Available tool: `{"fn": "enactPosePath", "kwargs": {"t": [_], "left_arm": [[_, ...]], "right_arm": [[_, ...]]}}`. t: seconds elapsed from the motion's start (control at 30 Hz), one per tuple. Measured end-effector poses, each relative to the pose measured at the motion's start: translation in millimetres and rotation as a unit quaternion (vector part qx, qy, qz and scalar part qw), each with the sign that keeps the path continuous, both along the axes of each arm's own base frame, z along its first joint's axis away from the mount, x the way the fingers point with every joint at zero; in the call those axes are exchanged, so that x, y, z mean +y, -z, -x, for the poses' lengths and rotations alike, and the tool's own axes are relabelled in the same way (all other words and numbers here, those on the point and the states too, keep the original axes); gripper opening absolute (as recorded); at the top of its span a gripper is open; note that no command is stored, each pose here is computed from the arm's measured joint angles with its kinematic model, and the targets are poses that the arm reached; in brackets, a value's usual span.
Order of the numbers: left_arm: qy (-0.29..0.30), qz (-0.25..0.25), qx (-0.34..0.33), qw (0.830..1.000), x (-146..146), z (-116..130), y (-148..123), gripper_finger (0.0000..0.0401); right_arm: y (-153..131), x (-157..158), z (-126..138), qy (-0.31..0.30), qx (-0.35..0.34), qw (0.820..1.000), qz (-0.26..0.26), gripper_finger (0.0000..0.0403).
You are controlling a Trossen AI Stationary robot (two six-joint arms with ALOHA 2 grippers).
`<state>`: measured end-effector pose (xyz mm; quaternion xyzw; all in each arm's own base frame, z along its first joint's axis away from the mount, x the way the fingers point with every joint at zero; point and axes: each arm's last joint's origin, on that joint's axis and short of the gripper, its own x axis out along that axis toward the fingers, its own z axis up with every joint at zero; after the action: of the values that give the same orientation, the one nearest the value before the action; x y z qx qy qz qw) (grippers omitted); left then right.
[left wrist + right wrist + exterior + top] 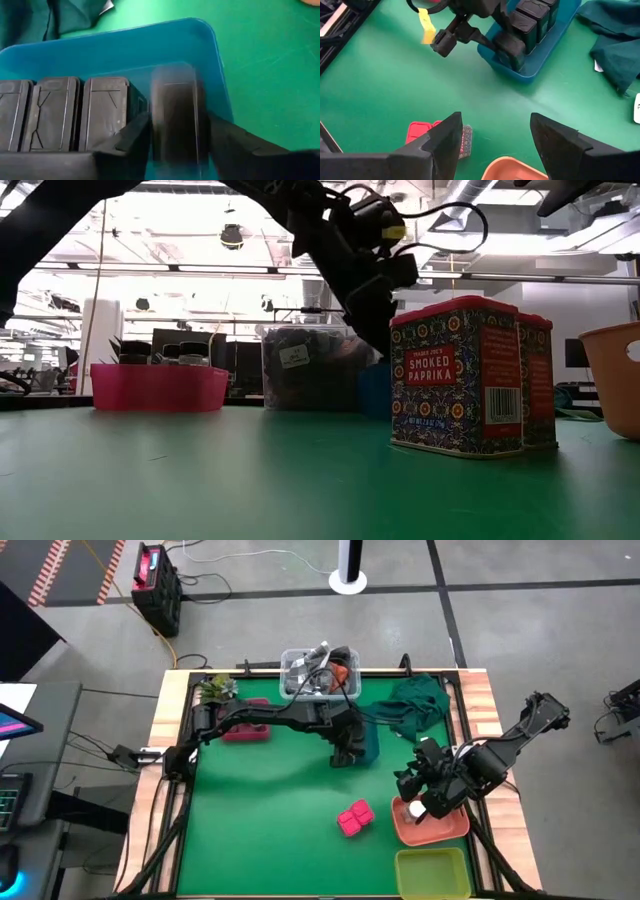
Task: Sort spices by type
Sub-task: Put the black seasoning can into the blue bin, then put the red seasoning can into the yellow bin
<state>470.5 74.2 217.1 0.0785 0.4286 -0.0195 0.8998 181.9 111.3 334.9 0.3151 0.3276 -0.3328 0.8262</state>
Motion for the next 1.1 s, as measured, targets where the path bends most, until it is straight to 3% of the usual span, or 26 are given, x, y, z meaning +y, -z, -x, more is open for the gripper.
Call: {"fn": "enactPosePath", "kwargs": {"t": [0.3, 0.63, 0.77, 0.93, 1.1], "left_arm": [[-0.027, -0.019, 0.000, 0.999, 2, 2, -5, 0.0247], [-0.033, -0.012, -0.092, 0.995, -17, 20, -85, 0.0250], [-0.028, 0.033, -0.084, 0.995, -48, 26, -94, 0.0250], [-0.020, 0.101, -0.016, 0.995, -113, 35, -85, 0.0250], [-0.063, 0.145, -0.006, 0.987, -175, 47, -85, 0.0250]], "right_arm": [[0, 0, 0, -0.002, 0.001, 1.000, 0.001, 0.0260], [-3, 8, 12, -0.041, 0.015, 0.999, -0.019, 0.0260], [-3, 15, 23, -0.066, 0.024, 0.997, -0.024, 0.0260], [-2, 22, 31, -0.079, 0.034, 0.996, -0.029, 0.0260], [-2, 26, 34, -0.090, 0.032, 0.995, -0.033, 0.0260]]}}
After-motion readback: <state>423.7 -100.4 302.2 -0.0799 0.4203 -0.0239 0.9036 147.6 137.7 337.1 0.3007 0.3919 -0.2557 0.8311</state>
